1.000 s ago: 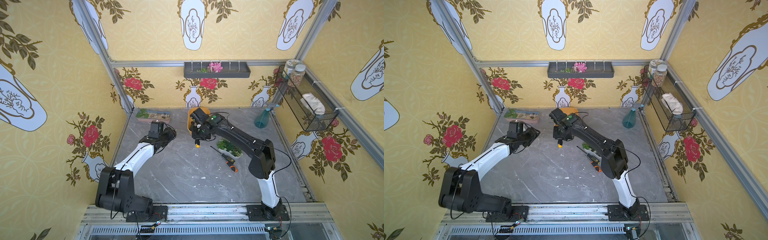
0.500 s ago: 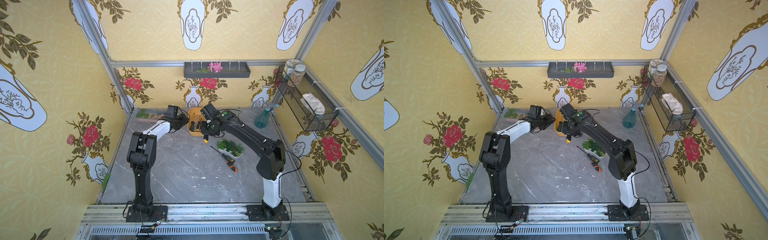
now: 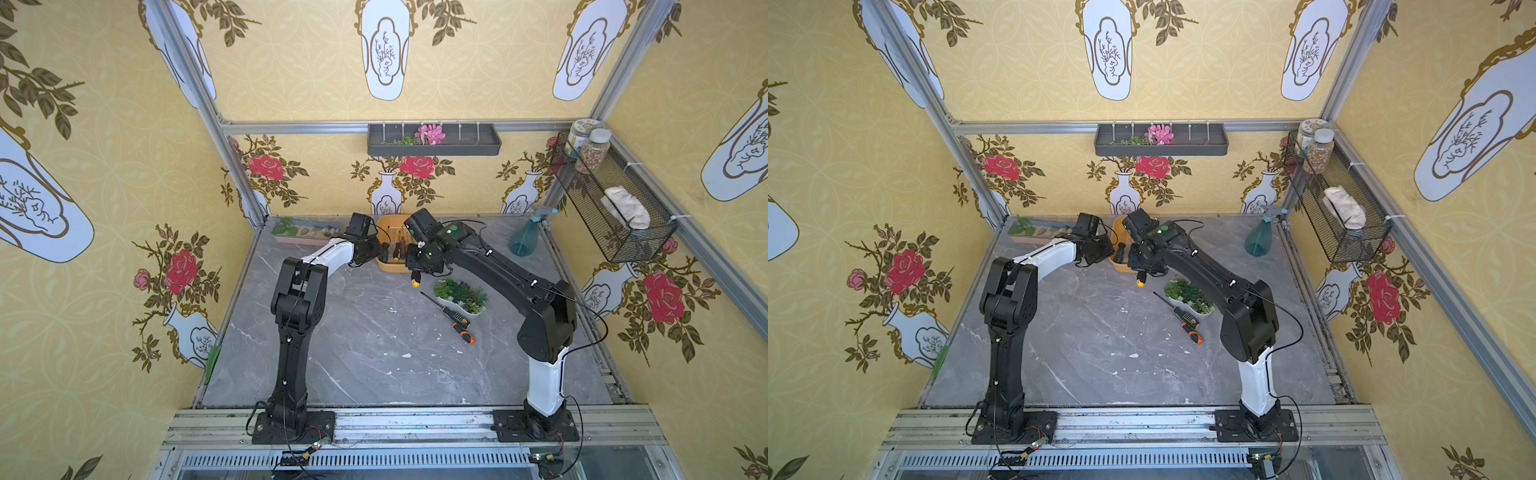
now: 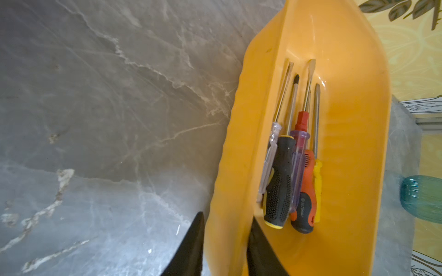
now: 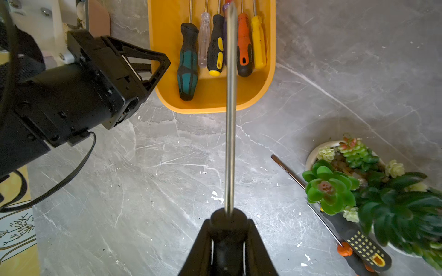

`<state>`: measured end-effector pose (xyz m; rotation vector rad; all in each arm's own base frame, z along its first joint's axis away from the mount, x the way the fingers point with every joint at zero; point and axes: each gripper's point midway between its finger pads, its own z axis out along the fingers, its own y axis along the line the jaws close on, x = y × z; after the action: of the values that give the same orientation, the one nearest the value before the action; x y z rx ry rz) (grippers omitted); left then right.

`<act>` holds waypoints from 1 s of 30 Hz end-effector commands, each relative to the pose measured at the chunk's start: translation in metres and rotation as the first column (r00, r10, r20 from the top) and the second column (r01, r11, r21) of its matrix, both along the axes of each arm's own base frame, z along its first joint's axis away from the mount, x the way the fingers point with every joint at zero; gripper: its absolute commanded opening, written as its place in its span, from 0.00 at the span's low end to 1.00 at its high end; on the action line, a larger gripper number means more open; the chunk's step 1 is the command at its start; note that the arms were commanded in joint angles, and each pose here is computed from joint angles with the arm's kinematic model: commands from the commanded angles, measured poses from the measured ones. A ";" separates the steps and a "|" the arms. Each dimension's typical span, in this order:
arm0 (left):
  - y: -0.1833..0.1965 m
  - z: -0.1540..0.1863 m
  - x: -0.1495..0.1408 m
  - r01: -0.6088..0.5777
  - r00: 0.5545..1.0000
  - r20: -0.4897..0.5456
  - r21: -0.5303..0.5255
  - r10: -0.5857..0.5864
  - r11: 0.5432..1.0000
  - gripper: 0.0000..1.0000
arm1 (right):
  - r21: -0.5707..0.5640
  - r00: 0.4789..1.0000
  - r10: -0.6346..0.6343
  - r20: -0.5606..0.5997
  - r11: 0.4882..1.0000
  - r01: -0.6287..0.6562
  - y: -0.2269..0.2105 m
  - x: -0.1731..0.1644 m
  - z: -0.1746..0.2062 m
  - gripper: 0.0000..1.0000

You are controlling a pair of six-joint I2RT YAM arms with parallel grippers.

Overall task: Put the screwdriver on the desktop into the storage box
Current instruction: Move the storage box to the center of the board.

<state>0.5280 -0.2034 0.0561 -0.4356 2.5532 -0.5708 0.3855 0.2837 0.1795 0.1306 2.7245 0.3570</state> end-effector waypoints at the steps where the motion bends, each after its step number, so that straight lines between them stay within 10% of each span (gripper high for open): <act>1: 0.005 -0.009 -0.006 0.003 1.000 -0.013 0.056 -0.002 0.998 0.23 | 0.011 1.000 -0.013 0.016 1.000 0.013 -0.001 -0.001 0.006 0.09; 12: 0.005 0.016 -0.042 -0.007 1.000 0.027 0.084 0.005 0.996 0.02 | 0.003 1.000 0.017 0.020 1.000 -0.017 0.000 -0.009 0.005 0.09; 24: 0.003 0.014 -0.167 -0.013 1.000 -0.022 0.022 0.014 1.000 0.03 | 0.031 0.984 0.176 0.001 0.984 -0.176 0.049 -0.020 -0.023 0.09; 30: 0.003 0.009 -0.204 -0.072 0.996 -0.062 -0.043 0.069 0.996 0.19 | 0.012 0.975 0.218 -0.035 0.976 -0.218 0.071 -0.025 -0.057 0.12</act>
<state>0.3239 -0.1945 0.0617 -0.4717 2.6215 -0.5238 0.3578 0.3455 0.1297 -0.1324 2.7930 0.4103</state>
